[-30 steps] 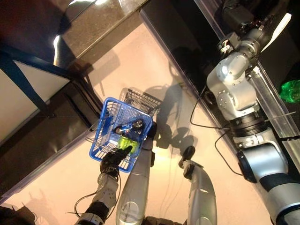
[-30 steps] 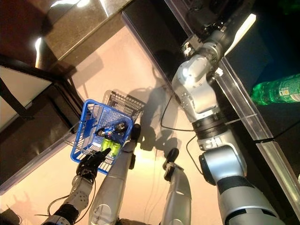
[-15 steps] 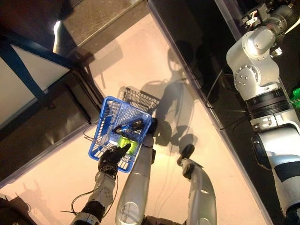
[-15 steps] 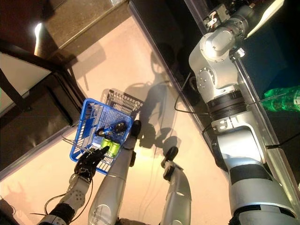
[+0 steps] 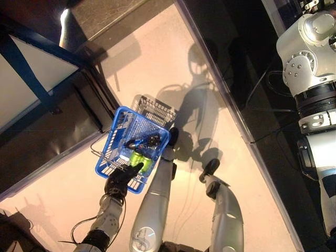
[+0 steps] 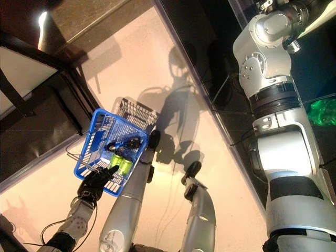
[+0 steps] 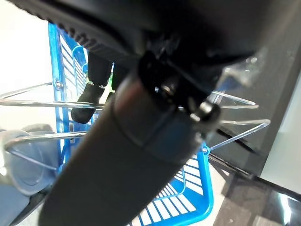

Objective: Pick up the drink and place into the basket.

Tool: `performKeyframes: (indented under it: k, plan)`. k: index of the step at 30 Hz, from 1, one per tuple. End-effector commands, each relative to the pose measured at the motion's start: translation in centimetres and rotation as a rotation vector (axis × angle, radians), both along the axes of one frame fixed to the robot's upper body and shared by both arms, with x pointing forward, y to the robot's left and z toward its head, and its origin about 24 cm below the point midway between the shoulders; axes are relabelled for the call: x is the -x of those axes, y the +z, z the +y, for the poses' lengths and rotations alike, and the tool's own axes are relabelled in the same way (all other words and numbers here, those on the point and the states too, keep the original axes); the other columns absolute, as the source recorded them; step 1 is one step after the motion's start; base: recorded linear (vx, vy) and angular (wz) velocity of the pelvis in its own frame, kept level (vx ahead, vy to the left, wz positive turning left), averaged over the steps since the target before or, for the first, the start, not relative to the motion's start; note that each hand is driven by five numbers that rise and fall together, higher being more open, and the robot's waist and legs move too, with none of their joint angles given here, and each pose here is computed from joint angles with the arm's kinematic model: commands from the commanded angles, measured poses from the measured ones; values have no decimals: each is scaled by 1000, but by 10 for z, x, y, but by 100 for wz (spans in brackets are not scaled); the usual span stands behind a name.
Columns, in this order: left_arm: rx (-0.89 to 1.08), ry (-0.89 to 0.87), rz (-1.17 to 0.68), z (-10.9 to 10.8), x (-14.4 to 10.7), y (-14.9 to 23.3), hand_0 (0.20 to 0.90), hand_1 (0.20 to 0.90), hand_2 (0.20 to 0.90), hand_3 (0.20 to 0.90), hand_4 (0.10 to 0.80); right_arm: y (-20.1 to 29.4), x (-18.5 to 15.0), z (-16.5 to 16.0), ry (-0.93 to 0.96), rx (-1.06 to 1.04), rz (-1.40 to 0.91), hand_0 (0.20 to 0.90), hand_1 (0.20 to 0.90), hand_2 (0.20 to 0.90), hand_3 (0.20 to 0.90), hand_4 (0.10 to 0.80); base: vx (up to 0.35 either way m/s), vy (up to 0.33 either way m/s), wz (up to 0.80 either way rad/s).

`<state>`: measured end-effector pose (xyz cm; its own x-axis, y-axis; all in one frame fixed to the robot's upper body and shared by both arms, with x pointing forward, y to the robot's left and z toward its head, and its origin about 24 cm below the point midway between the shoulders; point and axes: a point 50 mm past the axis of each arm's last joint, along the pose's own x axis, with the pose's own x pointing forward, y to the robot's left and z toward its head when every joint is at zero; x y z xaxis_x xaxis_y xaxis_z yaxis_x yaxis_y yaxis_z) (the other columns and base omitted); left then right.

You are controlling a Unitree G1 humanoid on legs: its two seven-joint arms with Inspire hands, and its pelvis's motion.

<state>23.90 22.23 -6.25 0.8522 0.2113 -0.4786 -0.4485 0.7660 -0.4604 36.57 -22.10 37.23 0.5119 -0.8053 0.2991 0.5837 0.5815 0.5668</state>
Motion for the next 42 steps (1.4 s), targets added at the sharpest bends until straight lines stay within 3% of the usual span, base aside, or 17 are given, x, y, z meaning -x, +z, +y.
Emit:
performKeyframes:
  k: [1,14,21,31,35,42]
  plan:
    - [-88,87,-50,48,41,4,300,300,300,200,100,73,45,-9,-75,140,-316,300,300,300,200,100,-38,-17,0]
    - [-79,78,-45,46,43,1,300,300,300,200,100,88,75,27,-61,320,-468,300,300,300,200,100,-52,-21,0]
    - [-61,63,-65,35,35,1,300,300,300,200,100,72,90,57,-31,444,-521,300,300,300,200,100,-61,-7,2]
    - [-53,75,-38,32,38,-7,300,300,300,200,100,63,99,73,32,517,-553,300,300,300,200,100,-42,-17,6]
    - [-48,78,-73,29,35,-5,300,300,300,200,100,50,99,76,107,508,-547,300,300,300,200,100,-30,-3,6]
    - [-73,-46,-304,7,11,24,300,300,300,200,100,14,96,90,291,531,-516,300,300,300,200,100,-40,37,4]
